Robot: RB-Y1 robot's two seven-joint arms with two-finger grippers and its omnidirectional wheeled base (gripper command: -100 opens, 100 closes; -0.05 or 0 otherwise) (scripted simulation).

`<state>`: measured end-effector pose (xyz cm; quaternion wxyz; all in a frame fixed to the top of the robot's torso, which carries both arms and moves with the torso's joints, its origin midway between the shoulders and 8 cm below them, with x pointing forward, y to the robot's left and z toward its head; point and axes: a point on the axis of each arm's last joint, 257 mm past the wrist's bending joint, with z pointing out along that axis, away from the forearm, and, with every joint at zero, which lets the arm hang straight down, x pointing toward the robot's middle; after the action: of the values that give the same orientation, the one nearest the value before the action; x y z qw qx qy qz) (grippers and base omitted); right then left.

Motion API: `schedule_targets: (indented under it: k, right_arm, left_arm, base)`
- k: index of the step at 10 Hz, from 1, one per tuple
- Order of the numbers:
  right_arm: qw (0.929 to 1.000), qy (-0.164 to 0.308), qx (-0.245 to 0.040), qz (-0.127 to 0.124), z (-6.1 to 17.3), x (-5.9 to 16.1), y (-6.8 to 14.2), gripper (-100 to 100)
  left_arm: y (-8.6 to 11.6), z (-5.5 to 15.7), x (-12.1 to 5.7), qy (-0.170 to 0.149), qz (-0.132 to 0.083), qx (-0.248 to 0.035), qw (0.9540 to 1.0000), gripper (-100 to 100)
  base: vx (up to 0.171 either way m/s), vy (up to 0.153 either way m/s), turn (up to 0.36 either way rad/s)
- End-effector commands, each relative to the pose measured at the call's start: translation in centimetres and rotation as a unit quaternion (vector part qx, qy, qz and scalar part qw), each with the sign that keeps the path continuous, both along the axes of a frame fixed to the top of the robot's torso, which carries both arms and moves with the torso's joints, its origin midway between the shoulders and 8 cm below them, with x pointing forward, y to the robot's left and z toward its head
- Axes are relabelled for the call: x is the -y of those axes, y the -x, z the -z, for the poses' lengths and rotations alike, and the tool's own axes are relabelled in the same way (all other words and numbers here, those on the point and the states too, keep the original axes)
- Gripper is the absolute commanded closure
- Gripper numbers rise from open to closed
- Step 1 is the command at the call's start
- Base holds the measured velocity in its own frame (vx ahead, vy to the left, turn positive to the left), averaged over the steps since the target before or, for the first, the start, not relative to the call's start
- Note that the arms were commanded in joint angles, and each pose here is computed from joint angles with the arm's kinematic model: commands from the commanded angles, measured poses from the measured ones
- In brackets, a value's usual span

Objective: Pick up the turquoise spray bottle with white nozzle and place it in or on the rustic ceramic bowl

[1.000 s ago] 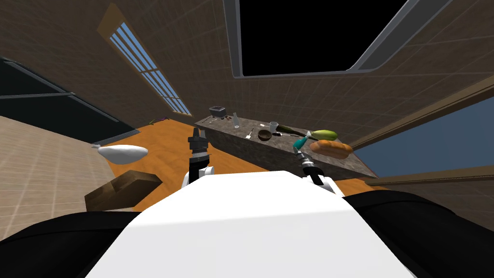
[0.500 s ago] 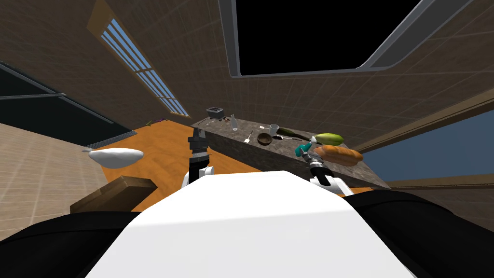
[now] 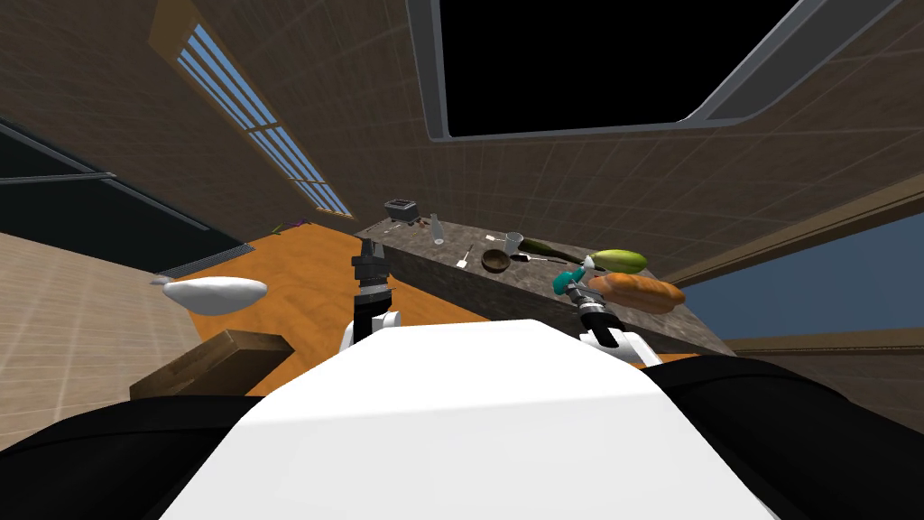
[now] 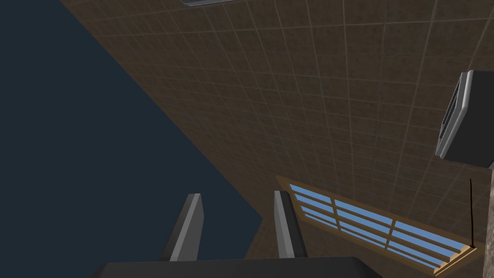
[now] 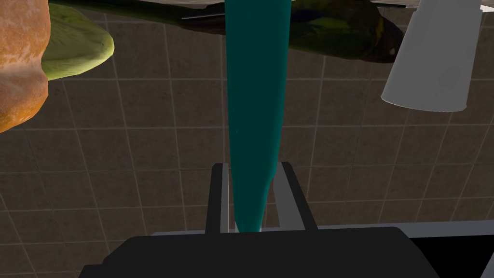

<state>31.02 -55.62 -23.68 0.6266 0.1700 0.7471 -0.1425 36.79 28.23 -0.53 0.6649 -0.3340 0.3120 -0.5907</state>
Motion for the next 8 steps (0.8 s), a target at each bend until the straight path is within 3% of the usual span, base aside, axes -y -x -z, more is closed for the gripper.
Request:
schedule_targets:
  k: [1,3,4,5,6,7,8]
  right_arm:
    - [1.0,0.0,0.0,0.0,0.0,0.0,0.0,100]
    - [1.0,0.0,0.0,0.0,0.0,0.0,0.0,100]
    - [1.0,0.0,0.0,0.0,0.0,0.0,0.0,0]
    - [1.0,0.0,0.0,0.0,0.0,0.0,0.0,100]
    - [1.0,0.0,0.0,0.0,0.0,0.0,0.0,0]
    - [0.9999,0.009,-0.006,0.009,-0.6,0.9,1.1,100]
    - [0.9996,0.017,-0.01,0.018,-1.2,1.7,2.1,100]
  left_arm:
    - [0.0,0.0,0.0,0.0,0.0,0.0,1.0,0]
    - [0.0,0.0,0.0,0.0,0.0,0.0,1.0,0]
    - [0.0,0.0,0.0,0.0,0.0,0.0,1.0,0]
    - [0.0,0.0,0.0,0.0,0.0,0.0,1.0,0]
    - [0.0,0.0,0.0,0.0,0.0,0.0,1.0,0]
    - [0.0,0.0,0.0,0.0,0.0,0.0,1.0,0]
    - [0.0,0.0,0.0,0.0,0.0,0.0,1.0,0]
  base:
    - [0.0,0.0,0.0]
    - [0.0,0.0,0.0]
    - [0.0,0.0,0.0]
    - [0.0,0.0,0.0]
    - [0.0,0.0,0.0]
    - [0.022,0.058,-0.006]
    - [0.043,0.111,-0.037]
